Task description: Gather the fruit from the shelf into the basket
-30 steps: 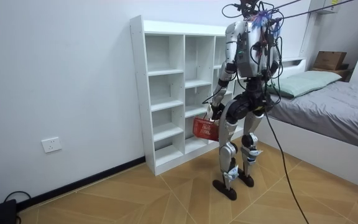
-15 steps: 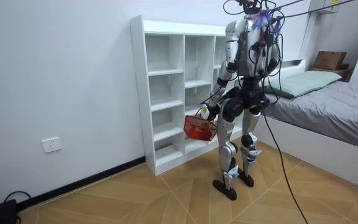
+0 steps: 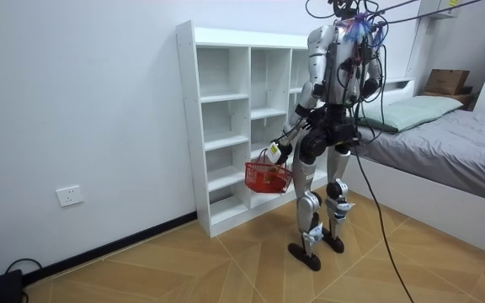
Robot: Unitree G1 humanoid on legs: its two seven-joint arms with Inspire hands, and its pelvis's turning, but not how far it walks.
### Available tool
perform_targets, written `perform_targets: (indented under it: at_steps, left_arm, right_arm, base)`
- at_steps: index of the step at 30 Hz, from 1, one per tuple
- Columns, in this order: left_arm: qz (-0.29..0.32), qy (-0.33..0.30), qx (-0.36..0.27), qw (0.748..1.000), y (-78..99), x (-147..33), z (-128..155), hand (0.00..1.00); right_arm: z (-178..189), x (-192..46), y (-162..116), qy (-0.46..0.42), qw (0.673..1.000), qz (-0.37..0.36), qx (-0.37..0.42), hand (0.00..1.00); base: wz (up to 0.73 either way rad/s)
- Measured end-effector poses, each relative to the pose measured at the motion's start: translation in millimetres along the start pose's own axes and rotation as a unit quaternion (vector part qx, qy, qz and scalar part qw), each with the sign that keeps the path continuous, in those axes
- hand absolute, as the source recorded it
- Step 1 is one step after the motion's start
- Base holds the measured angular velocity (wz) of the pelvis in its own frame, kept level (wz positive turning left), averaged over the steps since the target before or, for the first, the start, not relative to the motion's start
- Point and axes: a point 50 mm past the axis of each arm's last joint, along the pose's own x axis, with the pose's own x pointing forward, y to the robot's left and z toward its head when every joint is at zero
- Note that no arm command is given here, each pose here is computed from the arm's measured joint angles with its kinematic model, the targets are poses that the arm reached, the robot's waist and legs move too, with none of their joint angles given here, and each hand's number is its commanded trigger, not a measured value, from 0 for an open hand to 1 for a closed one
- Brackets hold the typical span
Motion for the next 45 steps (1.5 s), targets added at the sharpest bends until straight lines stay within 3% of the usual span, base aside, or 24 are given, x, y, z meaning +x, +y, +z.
perform_targets:
  at_steps: [17,32,45]
  left_arm:
    - [0.080,0.024,-0.050,0.995,24.3,-8.9,-17,1.00]
    - [0.124,0.069,-0.081,0.987,37.4,-14.8,-36,1.00]
    - [0.144,0.120,-0.109,0.976,41.1,-26.9,-64,1.00]
  right_arm:
    - [-57,-33,-8,0.111,0.990,-0.078,0.045,0.00]
    - [-120,-65,6,0.270,0.950,-0.114,0.105,0.00]
    - [-162,-107,40,0.426,0.857,-0.134,0.259,0.00]
  base:
    - [0.00]
    - [-0.03]
    - [0.00]
